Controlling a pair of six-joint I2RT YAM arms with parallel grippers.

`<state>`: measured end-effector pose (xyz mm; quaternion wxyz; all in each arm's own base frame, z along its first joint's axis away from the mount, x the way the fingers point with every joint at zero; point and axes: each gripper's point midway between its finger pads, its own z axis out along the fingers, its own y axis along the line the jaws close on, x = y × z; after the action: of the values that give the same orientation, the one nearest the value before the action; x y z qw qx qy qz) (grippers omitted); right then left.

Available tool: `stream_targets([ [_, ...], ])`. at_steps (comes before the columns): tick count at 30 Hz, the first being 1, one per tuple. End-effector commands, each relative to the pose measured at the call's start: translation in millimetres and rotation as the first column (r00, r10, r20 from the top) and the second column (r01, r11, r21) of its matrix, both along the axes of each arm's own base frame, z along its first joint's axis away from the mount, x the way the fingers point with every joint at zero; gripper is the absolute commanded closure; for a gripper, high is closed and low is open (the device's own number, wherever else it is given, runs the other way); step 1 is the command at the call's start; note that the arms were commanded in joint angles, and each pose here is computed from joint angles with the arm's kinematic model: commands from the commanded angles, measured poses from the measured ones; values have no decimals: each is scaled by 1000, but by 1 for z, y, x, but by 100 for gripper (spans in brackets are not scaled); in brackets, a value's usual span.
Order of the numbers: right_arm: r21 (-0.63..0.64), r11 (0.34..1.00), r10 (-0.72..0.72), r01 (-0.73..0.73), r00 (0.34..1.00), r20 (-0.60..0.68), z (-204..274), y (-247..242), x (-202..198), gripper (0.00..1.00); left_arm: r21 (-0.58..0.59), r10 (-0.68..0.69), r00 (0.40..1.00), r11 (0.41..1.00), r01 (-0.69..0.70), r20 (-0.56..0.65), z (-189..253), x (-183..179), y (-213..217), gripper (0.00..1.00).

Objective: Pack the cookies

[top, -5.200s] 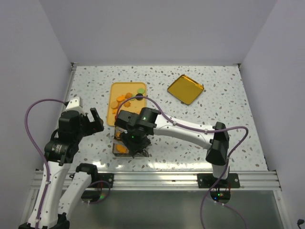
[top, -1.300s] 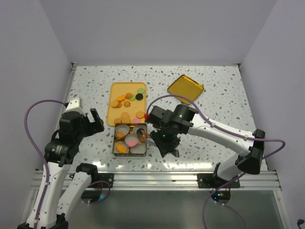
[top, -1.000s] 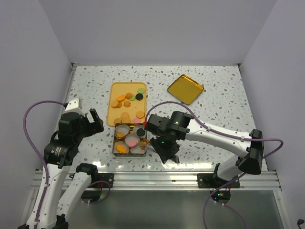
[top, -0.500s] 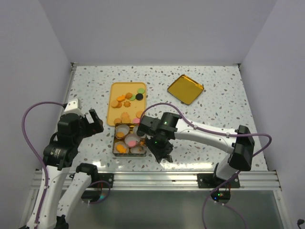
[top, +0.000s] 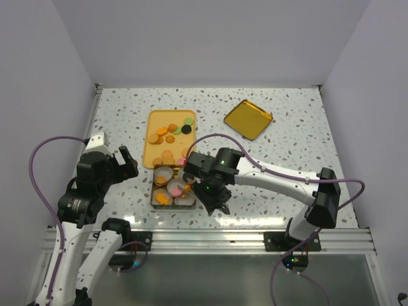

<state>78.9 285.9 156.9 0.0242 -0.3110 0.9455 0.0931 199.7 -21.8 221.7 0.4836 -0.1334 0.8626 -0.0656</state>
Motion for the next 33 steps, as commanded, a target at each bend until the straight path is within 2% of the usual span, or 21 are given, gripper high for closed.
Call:
stream_targets([
  [1,15,1000,-3,2,999,32,12,0,4,56,4,-7,1000,1000,7,30,7,3,-1,0],
  [14,17,1000,1,-2,999,52,20,-4,6,54,4,-4,1000,1000,4,30,7,3,0,0],
  [24,80,993,-108,91,967,230,64,-8,53,53,3,-2,1000,1000,1,30,7,3,0,0],
  [29,98,961,-275,258,921,275,69,-50,110,53,4,-4,999,1000,4,32,7,3,0,0],
  [30,93,937,-349,336,892,289,67,-69,130,53,3,-5,999,1000,5,35,8,3,-1,0],
  [33,83,876,-477,475,828,296,52,-110,156,51,3,-7,999,1000,7,38,8,2,-1,0],
])
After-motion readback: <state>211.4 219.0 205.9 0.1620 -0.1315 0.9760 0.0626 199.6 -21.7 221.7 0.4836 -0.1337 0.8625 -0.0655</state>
